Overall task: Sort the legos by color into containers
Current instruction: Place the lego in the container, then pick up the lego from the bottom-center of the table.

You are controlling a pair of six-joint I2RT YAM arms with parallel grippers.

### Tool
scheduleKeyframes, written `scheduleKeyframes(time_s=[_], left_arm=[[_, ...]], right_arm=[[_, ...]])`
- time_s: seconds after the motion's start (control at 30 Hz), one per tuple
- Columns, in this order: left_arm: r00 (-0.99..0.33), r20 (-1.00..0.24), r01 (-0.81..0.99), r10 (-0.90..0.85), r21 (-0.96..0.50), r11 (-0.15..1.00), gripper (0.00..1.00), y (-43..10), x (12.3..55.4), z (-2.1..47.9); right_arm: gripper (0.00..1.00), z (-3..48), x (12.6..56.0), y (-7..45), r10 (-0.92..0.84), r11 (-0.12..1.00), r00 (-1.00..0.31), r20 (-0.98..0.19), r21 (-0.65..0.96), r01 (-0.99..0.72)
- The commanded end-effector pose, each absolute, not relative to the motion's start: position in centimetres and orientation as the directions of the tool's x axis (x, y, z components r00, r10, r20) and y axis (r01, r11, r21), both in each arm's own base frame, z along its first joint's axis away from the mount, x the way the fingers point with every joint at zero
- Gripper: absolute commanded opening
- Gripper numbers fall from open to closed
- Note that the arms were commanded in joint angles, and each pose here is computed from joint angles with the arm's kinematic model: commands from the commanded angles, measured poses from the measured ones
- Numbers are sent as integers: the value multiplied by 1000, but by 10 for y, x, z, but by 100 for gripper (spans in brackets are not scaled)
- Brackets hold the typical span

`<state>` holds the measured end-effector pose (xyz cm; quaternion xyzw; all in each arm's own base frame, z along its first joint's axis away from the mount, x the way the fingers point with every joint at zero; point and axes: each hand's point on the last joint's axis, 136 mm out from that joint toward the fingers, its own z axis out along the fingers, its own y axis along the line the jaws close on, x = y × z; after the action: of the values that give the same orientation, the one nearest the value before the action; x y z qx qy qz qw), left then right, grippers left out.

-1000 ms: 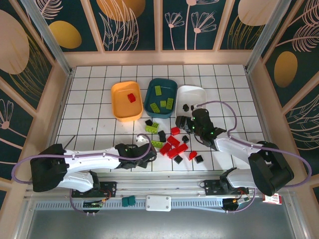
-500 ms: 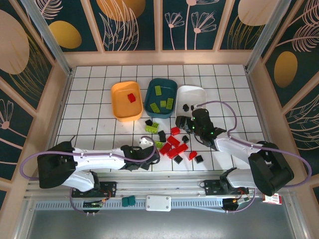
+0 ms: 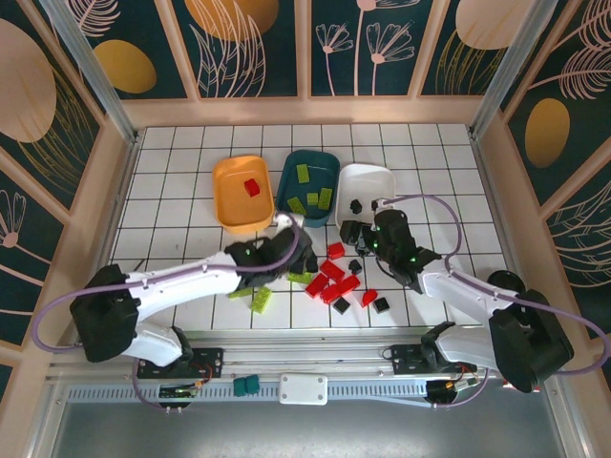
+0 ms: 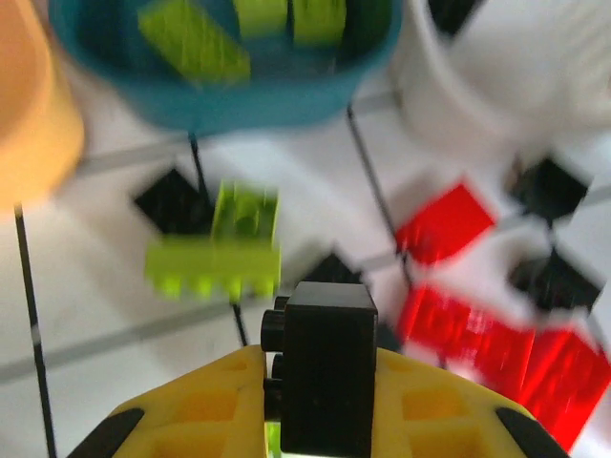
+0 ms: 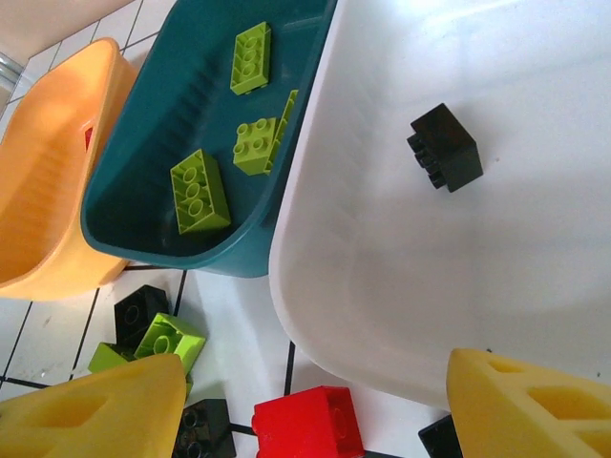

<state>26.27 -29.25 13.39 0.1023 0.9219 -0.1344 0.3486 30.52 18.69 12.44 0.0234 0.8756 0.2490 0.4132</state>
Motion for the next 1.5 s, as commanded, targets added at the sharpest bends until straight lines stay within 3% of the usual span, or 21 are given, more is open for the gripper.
scheduleKeyframes(time_s=[0.0,0.1,0.57,0.63,0.77,0.97,1.1,1.27,1.47], left_arm=[[-665,-741,384,90,-237,892,9,-338,306,167],[-662,-745,422,80,-283,861,8,-368,334,179],[-727,-681,416,88,-334,846,8,-449,419,133],[-730,-679,411,76,-348,843,15,-455,428,134],[-717,-695,413,53,-362,836,43,-467,444,149],[-646,-763,440,-15,-388,810,65,-467,453,220],[-604,-794,468,-68,-422,776,77,-452,436,268],[-541,-823,455,-170,-457,764,93,-397,395,303],[-427,-873,266,-237,-372,889,99,-277,347,312]], right_arm=[[72,121,303,175,262,889,-650,-714,440,-125],[73,121,299,170,265,893,-649,-713,436,-114],[73,173,286,139,376,872,-486,-789,478,-102],[73,170,285,142,363,873,-512,-779,476,-105],[73,155,278,148,346,866,-577,-740,488,-106],[72,129,259,156,334,841,-666,-667,530,-109],[67,120,247,179,256,814,-730,-634,549,-191],[66,116,222,245,-10,764,-759,-651,484,-426],[72,91,181,334,-333,646,-695,-637,383,-660]])
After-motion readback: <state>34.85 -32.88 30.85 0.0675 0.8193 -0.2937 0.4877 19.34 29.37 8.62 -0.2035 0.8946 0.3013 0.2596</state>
